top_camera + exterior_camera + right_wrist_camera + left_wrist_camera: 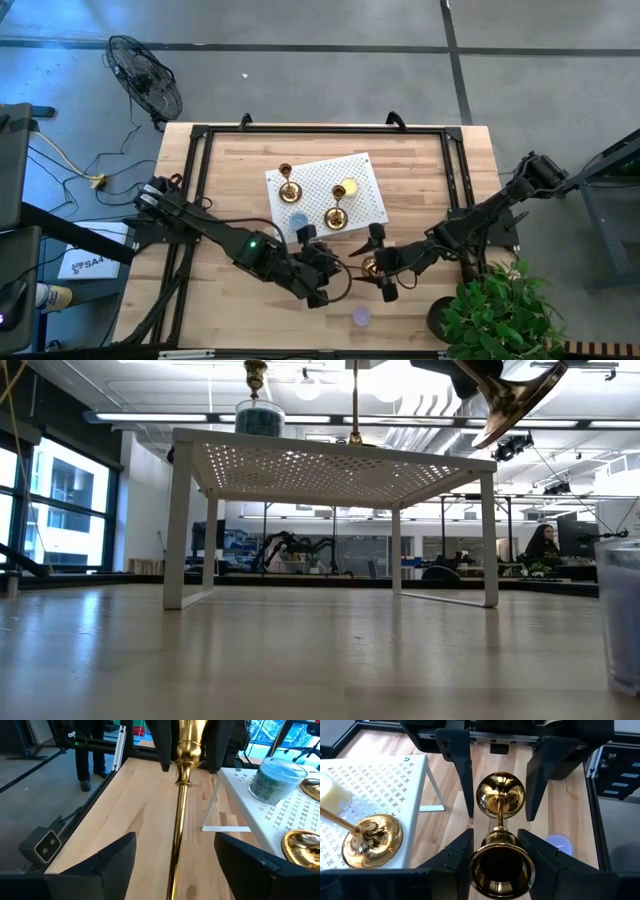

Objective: Pick & Place candle stick holders
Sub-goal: Put the yellow candle holder on the shelf

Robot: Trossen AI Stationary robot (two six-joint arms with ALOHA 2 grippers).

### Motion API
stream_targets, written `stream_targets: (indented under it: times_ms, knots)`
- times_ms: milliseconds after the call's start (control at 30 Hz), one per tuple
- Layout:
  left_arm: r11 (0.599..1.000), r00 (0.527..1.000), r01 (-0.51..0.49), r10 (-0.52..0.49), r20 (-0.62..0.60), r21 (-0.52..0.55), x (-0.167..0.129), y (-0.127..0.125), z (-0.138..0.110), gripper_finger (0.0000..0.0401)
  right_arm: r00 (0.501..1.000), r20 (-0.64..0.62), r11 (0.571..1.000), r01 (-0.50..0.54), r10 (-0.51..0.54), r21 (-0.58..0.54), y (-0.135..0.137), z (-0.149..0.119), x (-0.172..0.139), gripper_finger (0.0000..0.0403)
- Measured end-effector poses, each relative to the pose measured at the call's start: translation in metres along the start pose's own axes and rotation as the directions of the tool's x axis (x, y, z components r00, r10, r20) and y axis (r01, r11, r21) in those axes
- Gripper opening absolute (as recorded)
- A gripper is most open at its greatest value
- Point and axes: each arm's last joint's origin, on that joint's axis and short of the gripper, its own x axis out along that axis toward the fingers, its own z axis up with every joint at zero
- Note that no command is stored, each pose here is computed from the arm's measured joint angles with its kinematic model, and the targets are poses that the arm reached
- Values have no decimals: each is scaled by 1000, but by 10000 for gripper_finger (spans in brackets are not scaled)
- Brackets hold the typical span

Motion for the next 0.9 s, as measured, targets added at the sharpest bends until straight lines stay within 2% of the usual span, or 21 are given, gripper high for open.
stream_targets:
  times_ms: [400, 667, 733, 800, 900]
  knots:
    - [1000, 1000, -5, 5, 10, -8, 2, 2, 2, 130, 1000, -1, 999, -2, 2, -38, -1, 0, 0, 149]
    - [1000, 1000, -6, 6, 21, -13, 2, 3, 3, 130, 1000, -1, 997, 6, -6, -75, -2, 0, 1, 25]
    - [1000, 1000, -19, 19, 22, -10, 2, 3, 3, 130, 1000, 0, 997, 13, -13, -76, -3, 0, 1, 15]
    - [1000, 1000, -15, 15, 22, -12, 3, 3, 3, 133, 1000, -3, 997, 12, -12, -77, -3, 0, 1, 24]
    - [1000, 1000, -5, 6, 31, -19, 3, 2, 4, 155, 1000, -5, 996, 13, -14, -89, -3, 0, 0, 27]
